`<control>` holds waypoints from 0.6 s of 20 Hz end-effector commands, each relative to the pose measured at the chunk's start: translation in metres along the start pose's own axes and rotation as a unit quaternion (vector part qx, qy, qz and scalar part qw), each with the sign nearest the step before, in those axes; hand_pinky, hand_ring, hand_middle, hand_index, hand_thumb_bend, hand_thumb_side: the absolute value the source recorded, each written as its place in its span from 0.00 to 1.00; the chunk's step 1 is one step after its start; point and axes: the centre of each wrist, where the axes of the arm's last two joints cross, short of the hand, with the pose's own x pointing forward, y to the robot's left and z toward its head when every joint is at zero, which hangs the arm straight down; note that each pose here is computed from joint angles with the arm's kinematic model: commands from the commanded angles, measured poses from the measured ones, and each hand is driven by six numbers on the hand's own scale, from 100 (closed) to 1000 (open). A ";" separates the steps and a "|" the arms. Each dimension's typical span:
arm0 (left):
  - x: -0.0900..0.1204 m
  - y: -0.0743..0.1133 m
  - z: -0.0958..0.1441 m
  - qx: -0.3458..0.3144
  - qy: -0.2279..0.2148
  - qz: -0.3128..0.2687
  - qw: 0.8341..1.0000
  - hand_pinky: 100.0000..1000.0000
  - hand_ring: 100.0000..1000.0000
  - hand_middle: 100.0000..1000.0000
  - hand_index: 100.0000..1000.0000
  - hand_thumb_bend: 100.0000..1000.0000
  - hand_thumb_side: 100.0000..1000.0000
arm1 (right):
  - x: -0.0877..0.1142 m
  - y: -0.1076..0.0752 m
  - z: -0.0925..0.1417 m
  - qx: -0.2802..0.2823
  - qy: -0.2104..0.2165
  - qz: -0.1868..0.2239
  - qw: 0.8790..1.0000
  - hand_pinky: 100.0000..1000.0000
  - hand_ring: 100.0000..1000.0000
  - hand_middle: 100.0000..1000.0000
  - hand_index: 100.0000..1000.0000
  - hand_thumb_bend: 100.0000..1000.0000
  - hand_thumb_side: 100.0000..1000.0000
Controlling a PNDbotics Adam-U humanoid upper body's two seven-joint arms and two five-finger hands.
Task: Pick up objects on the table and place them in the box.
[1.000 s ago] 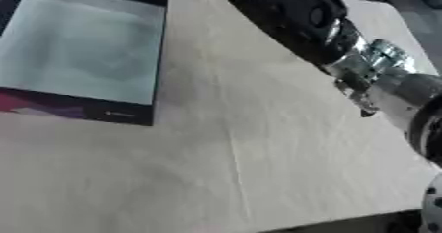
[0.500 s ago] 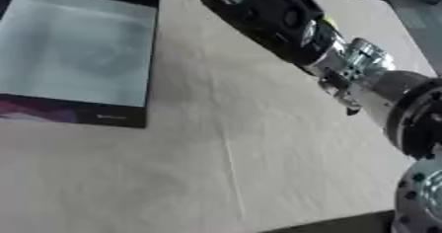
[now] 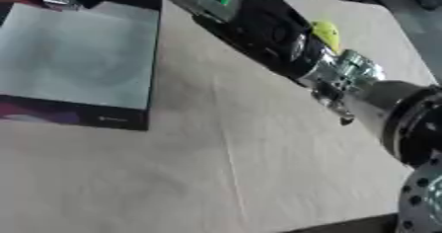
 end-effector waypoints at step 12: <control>0.010 0.002 -0.013 -0.007 -0.029 -0.011 0.999 0.76 0.53 0.75 0.75 0.14 0.39 | -0.019 0.015 -0.005 0.022 0.028 0.039 0.999 0.81 0.68 0.77 0.53 0.00 0.00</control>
